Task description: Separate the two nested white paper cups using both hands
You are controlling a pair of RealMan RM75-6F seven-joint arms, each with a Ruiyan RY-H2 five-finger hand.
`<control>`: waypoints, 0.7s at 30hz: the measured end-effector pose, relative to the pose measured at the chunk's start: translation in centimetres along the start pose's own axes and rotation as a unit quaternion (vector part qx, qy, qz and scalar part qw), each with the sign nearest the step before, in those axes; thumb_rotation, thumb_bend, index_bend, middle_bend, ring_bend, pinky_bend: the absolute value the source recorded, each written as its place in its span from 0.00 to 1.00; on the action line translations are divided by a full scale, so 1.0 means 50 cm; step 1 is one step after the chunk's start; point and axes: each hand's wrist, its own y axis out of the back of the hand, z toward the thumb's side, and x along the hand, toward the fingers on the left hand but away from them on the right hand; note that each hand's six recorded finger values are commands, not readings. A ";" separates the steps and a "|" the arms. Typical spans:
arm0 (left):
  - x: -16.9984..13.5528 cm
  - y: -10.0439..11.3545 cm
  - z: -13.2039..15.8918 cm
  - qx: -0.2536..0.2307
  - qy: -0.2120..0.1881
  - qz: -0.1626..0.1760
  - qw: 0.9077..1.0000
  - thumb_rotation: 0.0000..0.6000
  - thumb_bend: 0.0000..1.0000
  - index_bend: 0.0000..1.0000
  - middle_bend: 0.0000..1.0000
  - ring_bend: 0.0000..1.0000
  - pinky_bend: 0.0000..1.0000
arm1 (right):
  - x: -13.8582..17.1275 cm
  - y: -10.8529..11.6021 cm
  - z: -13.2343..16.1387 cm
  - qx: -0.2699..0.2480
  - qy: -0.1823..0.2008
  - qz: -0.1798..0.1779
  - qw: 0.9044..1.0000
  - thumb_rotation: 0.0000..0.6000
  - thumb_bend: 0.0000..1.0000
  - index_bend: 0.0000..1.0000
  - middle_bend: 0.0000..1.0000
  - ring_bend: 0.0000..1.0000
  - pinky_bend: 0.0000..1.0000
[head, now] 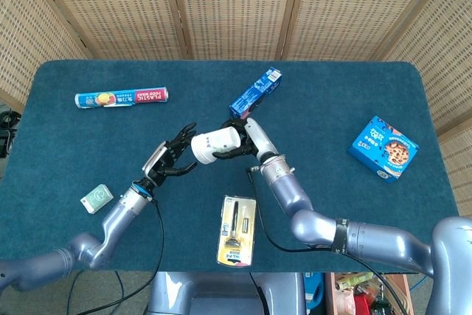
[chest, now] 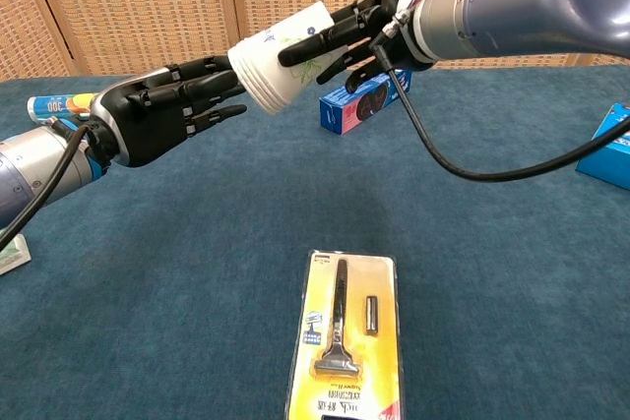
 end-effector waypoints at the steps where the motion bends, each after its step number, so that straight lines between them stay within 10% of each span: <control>1: 0.000 -0.001 -0.001 -0.001 0.000 0.000 1.000 1.00 0.31 0.46 0.00 0.00 0.00 | 0.000 0.000 -0.001 0.000 0.000 0.000 1.000 1.00 0.25 0.79 0.66 0.51 0.72; 21: 0.005 -0.019 0.006 -0.010 -0.006 0.005 1.000 1.00 0.35 0.53 0.00 0.00 0.00 | 0.005 0.002 -0.004 0.000 0.000 0.002 1.000 1.00 0.25 0.79 0.66 0.51 0.72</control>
